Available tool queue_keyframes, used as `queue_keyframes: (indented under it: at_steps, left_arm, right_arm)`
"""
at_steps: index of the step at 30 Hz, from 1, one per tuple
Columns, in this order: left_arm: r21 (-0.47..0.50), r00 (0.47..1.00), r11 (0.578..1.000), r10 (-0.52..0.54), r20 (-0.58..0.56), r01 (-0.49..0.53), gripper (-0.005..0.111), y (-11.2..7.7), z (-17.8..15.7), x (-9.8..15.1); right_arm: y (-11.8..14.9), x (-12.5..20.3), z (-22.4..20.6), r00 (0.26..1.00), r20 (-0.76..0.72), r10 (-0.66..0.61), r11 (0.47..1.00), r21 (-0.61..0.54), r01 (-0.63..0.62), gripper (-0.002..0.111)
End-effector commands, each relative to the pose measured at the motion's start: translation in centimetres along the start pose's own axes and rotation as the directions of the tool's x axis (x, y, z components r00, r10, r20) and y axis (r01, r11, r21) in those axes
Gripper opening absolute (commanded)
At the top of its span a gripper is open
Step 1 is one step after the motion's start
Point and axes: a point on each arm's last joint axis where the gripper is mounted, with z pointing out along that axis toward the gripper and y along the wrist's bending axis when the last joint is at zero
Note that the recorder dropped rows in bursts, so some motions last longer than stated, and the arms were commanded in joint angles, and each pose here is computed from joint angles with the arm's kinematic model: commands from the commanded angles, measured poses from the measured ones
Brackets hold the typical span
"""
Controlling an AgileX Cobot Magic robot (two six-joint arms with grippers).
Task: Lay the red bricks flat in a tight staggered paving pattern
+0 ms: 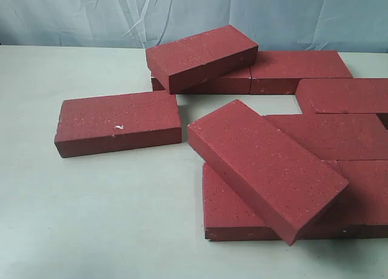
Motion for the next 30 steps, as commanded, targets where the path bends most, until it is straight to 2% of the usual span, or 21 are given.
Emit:
queue_keyframes:
  at_steps: [1,12,17,22,30]
  left_arm:
    - [0.001,1.0,1.0,0.0,-0.001,0.0,0.0,0.0,0.0,0.1]
    - [0.001,1.0,1.0,0.0,-0.001,0.0,0.0,0.0,0.0,0.1]
    - [0.001,1.0,1.0,0.0,-0.001,0.0,0.0,0.0,0.0,0.1]
    - [0.001,1.0,1.0,0.0,-0.001,0.0,0.0,0.0,0.0,0.1]
    - [0.001,1.0,1.0,0.0,-0.001,0.0,0.0,0.0,0.0,0.1]
  right_arm:
    - [0.0,0.0,0.0,1.0,0.014,-0.003,1.0,0.003,0.003,-0.001]
    - [0.0,-0.2,0.0,0.999,0.032,-0.003,1.0,0.002,0.003,-0.001]
    - [0.1,-1.5,-0.2,0.984,0.177,-0.003,1.0,-0.007,0.004,-0.001]
    - [0.2,-3.4,-0.7,0.925,0.38,0.0,1.0,-0.018,0.008,-0.001]
    - [0.2,-3.9,-1.0,0.898,0.439,0.001,1.0,-0.022,0.009,-0.001]
